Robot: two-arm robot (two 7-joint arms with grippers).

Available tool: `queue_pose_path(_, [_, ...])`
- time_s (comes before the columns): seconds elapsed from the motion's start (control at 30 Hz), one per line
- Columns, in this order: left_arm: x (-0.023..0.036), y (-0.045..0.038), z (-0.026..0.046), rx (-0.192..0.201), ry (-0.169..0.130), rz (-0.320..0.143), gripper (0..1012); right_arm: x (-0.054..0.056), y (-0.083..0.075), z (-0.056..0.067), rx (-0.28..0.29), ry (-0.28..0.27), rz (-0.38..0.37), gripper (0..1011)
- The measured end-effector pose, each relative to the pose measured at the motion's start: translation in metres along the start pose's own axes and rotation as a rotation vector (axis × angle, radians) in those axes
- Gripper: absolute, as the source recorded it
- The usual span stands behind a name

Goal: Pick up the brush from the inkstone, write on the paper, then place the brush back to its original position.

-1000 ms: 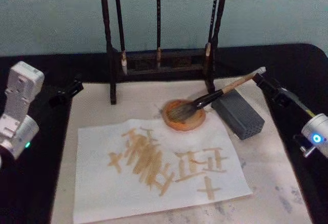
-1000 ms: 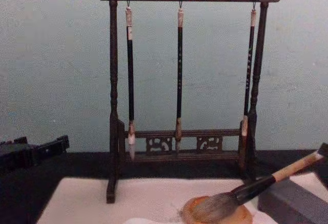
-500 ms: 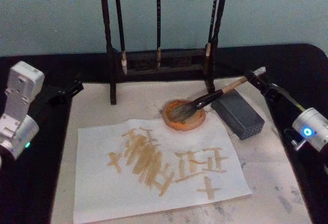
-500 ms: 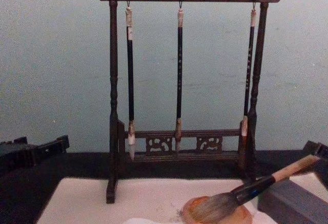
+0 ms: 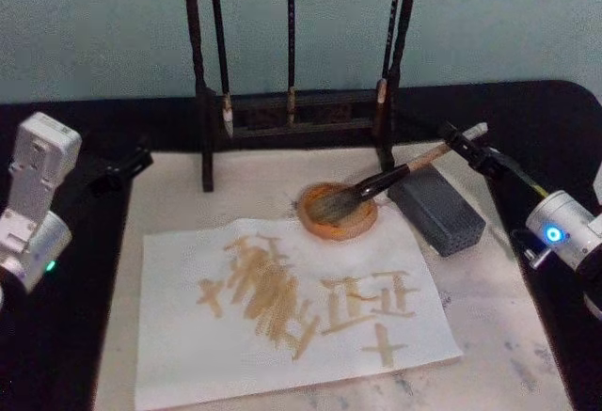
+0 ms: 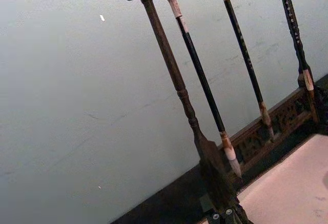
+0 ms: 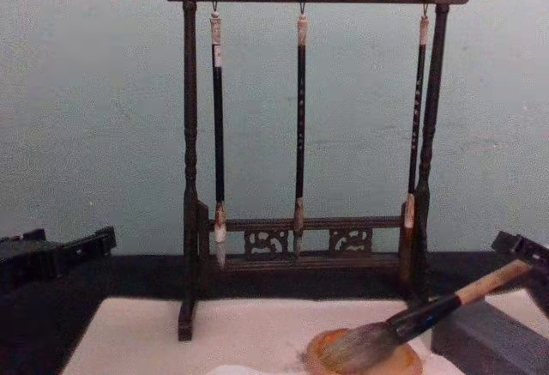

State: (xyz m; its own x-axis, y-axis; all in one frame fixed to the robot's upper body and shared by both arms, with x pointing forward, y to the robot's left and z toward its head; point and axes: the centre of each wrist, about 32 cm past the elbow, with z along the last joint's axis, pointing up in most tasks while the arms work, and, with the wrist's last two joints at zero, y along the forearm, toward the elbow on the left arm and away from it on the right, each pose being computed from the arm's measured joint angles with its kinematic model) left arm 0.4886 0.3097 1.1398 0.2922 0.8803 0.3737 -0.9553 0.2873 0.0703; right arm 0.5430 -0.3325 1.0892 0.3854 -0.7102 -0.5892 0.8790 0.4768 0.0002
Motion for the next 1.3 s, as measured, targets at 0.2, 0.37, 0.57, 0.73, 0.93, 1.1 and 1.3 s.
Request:
queue_pose_path(0.2, [0.0, 0.0, 0.0, 0.0, 0.0, 0.0, 1002, -0.001, 0.0017, 0.0005, -0.004, -0.009, 0.003, 1008])
queue_pose_path(0.37, [0.0, 0.0, 0.0, 0.0, 0.0, 0.0, 1002, -0.001, 0.0017, 0.0006, -0.004, -0.008, 0.003, 1008])
queue_pose_path(0.57, [0.0, 0.0, 0.0, 0.0, 0.0, 0.0, 1002, -0.001, 0.0015, 0.0006, -0.004, -0.008, 0.002, 989])
queue_pose_path(0.73, [0.0, 0.0, 0.0, 0.0, 0.0, 0.0, 1002, -0.0009, 0.0013, 0.0008, -0.003, -0.008, 0.002, 867])
queue_pose_path(0.93, [0.0, 0.0, 0.0, 0.0, 0.0, 0.0, 1002, -0.0008, 0.0011, 0.0008, -0.002, -0.007, 0.001, 689])
queue_pose_path(1.1, [0.0, 0.0, 0.0, 0.0, 0.0, 0.0, 1002, -0.0007, 0.0009, 0.0007, -0.002, -0.007, 0.001, 506])
queue_pose_path(1.3, [0.0, 0.0, 0.0, 0.0, 0.0, 0.0, 1002, -0.0007, 0.0009, 0.0007, -0.001, -0.006, 0.001, 346])
